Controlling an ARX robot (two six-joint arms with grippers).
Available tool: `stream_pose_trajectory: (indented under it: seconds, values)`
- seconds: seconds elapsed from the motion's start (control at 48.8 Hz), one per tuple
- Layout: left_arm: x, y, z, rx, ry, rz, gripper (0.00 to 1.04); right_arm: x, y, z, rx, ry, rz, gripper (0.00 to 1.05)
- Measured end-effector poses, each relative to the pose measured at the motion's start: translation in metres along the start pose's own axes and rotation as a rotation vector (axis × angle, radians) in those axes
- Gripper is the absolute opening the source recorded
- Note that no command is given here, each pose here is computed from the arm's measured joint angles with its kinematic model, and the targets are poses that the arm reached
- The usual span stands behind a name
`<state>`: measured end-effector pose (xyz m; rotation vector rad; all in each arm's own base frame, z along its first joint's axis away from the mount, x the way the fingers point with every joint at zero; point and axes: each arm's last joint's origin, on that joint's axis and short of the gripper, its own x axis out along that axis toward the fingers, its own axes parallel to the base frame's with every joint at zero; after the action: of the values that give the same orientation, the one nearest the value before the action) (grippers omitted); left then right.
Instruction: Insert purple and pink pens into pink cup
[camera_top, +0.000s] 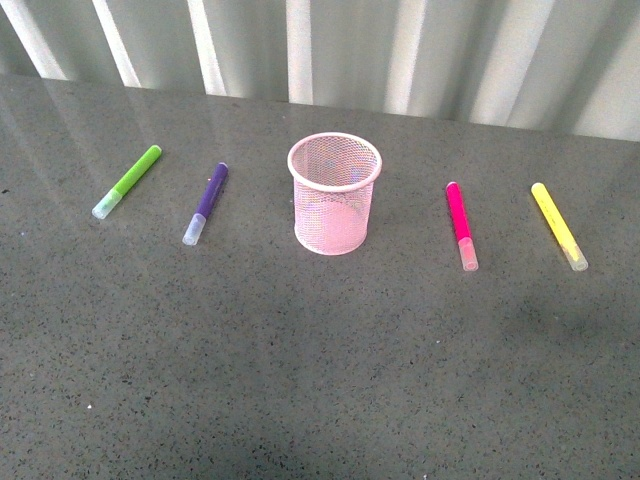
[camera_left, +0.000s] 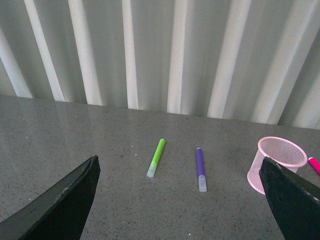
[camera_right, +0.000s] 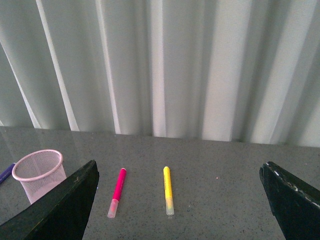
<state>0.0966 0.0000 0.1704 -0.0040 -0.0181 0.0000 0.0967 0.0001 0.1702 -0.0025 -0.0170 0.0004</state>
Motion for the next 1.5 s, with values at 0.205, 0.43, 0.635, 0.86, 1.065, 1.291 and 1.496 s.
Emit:
stream_pose_trajectory:
  seconds: [0.205, 0.43, 0.635, 0.86, 1.065, 1.291, 1.496]
  values:
    - [0.0, 0.0, 0.0, 0.0, 0.0, 0.0, 0.98, 0.0, 0.0, 0.0, 0.0, 0.0, 0.0, 0.98]
    - [0.0, 0.0, 0.0, 0.0, 0.0, 0.0, 0.98, 0.0, 0.0, 0.0, 0.0, 0.0, 0.0, 0.98]
    - [0.0, 0.0, 0.0, 0.0, 0.0, 0.0, 0.98, 0.0, 0.0, 0.0, 0.0, 0.0, 0.0, 0.98]
    - [0.0, 0.0, 0.0, 0.0, 0.0, 0.0, 0.98, 0.0, 0.0, 0.0, 0.0, 0.0, 0.0, 0.98]
    - [0.0, 0.0, 0.0, 0.0, 0.0, 0.0, 0.98, 0.0, 0.0, 0.0, 0.0, 0.0, 0.0, 0.98]
    - [0.0, 0.0, 0.0, 0.0, 0.0, 0.0, 0.98, 0.0, 0.0, 0.0, 0.0, 0.0, 0.0, 0.98]
    - [0.0, 0.0, 0.0, 0.0, 0.0, 0.0, 0.98, 0.0, 0.0, 0.0, 0.0, 0.0, 0.0, 0.98]
